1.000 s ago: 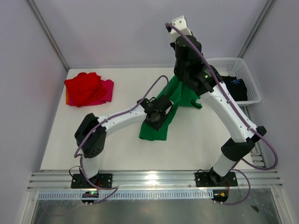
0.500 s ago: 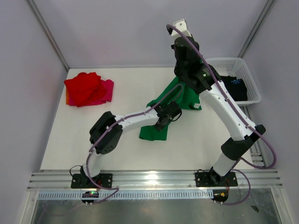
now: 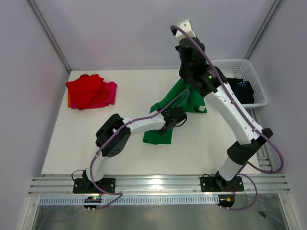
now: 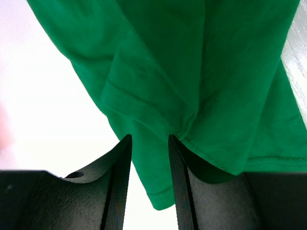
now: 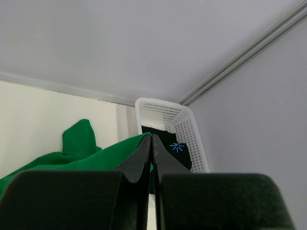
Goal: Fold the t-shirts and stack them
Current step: Flatten out the tshirt
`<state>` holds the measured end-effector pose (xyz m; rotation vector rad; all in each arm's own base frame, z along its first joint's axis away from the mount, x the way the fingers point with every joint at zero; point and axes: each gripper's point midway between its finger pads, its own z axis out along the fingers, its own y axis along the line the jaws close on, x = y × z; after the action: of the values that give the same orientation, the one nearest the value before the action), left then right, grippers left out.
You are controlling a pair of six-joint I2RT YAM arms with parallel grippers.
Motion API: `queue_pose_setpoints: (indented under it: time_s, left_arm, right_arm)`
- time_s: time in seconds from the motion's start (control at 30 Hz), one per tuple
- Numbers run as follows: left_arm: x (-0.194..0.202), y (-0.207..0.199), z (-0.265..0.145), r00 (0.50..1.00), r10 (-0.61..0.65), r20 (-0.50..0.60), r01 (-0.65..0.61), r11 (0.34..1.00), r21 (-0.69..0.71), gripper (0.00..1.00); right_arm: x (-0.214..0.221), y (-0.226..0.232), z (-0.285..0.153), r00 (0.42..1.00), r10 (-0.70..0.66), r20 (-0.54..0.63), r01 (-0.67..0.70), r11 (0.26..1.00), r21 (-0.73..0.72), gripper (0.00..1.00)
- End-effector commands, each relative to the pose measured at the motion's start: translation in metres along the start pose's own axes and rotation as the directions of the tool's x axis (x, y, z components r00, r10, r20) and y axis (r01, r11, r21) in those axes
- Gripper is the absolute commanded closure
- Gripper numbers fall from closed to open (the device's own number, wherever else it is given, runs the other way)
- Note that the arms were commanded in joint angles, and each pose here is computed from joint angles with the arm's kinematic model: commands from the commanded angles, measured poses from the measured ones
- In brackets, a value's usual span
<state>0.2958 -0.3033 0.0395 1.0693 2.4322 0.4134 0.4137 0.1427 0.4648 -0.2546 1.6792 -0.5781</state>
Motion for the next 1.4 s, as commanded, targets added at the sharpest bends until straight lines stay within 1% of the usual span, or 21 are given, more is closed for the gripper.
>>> queue_pose_setpoints:
  time_s: [0.0,0.13,0.37,0.6,0.8,0.83,0.97,1.2,1.3,1.37]
  left_arm:
    - [-0.012,0.003,-0.011,1.000,-0.007,0.024,0.007,1.000,0.002,0.62]
    - [-0.014,-0.004,-0.020,0.999,-0.012,0.044,0.010,0.999,0.032,0.61]
    - [-0.005,-0.016,-0.014,1.000,-0.008,0.017,0.007,0.998,0.057,0.61]
    - [0.004,-0.018,0.002,1.000,0.023,-0.008,-0.023,1.000,0.021,0.62]
    - [0.001,-0.022,0.006,1.000,0.021,-0.005,-0.020,0.999,0.034,0.70]
    - [0.001,-0.023,0.007,1.000,0.023,-0.006,-0.022,0.999,0.035,0.74]
    - [0.003,-0.026,0.009,0.999,0.027,-0.018,-0.026,0.999,0.043,0.86]
    - [0.002,-0.024,0.006,0.999,0.024,-0.023,-0.023,0.999,0.040,0.91]
    - [-0.001,-0.015,0.001,0.999,0.028,-0.027,-0.028,1.000,0.004,0.92]
    - [-0.010,-0.004,-0.009,1.000,0.019,-0.004,-0.020,0.999,-0.030,0.92]
  right_arm:
    - [-0.009,-0.008,-0.001,0.999,0.037,0.019,-0.037,0.999,0.014,0.97]
    - [-0.009,-0.007,0.000,0.999,0.048,0.019,-0.048,0.999,0.014,0.97]
    - [-0.007,-0.004,0.001,0.999,0.050,0.014,-0.050,0.999,0.010,0.97]
    - [-0.005,-0.005,0.001,0.999,0.045,0.012,-0.046,0.999,0.011,0.97]
    - [-0.003,-0.009,0.002,0.999,0.040,0.009,-0.040,0.999,0.018,0.97]
    - [-0.003,-0.009,0.001,0.999,0.040,0.009,-0.040,0.999,0.018,0.97]
    - [-0.001,-0.008,0.002,0.999,0.035,0.006,-0.035,0.999,0.017,0.97]
    - [0.000,-0.003,0.005,1.000,0.031,0.004,-0.031,0.999,0.009,0.97]
    - [-0.001,-0.002,0.005,0.999,0.035,0.007,-0.035,0.999,0.005,0.97]
    - [-0.001,-0.003,0.005,0.999,0.037,0.008,-0.037,0.999,0.006,0.97]
